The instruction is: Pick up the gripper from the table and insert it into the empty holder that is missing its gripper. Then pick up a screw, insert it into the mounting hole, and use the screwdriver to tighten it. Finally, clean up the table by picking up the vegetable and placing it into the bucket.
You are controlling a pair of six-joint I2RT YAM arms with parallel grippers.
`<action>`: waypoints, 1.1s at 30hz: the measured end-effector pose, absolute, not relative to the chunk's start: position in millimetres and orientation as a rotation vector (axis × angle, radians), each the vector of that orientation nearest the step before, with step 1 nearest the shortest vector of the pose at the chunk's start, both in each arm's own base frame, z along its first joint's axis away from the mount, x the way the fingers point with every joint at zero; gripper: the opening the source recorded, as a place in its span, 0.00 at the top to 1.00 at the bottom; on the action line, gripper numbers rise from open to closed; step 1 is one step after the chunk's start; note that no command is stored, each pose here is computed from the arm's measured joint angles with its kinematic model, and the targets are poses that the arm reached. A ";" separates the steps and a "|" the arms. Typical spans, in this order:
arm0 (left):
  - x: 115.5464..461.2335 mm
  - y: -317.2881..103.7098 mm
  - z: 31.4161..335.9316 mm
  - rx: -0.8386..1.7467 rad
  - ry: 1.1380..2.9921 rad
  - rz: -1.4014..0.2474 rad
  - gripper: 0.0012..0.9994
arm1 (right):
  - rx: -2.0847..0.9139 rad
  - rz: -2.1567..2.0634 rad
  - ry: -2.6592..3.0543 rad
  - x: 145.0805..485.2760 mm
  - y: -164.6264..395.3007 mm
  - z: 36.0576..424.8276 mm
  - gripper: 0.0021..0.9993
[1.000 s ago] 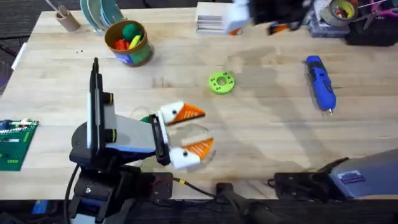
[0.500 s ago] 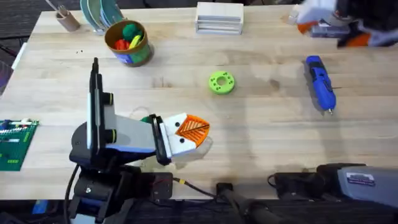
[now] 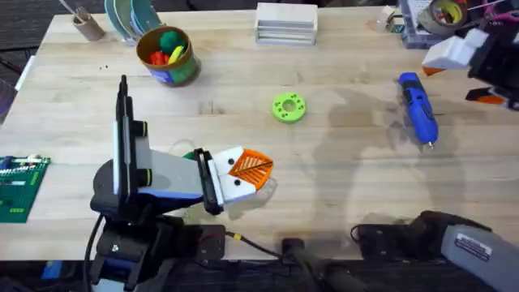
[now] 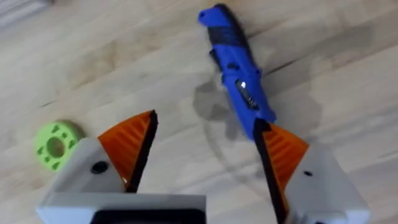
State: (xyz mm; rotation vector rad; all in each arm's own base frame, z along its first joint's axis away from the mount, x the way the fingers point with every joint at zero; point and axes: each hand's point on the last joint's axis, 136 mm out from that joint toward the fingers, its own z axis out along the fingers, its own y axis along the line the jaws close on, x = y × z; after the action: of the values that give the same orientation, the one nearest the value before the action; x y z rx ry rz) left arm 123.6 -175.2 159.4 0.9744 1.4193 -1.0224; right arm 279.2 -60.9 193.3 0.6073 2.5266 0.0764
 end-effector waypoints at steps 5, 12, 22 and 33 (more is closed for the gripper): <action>124.1 -175.1 159.4 0.973 1.420 -1.020 1.00 | 0.496 0.019 2.568 290.9 -72.8 156.1 0.01; 124.1 -175.1 159.4 0.972 1.420 -1.020 1.00 | 0.141 -0.056 2.690 301.0 -74.8 125.5 0.01; 124.1 -175.1 159.4 0.973 1.420 -1.020 1.00 | 0.016 -0.115 2.665 336.7 -95.6 98.9 0.01; 124.1 -175.1 159.4 0.973 1.420 -1.020 1.00 | -0.016 -0.124 2.665 360.9 -103.9 68.2 0.01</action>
State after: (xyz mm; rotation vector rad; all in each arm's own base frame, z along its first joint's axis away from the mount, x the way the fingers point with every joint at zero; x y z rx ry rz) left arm 124.1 -175.1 159.4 0.9726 1.4201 -1.0200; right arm 360.9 -103.9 68.2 -0.0164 2.6647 -0.1242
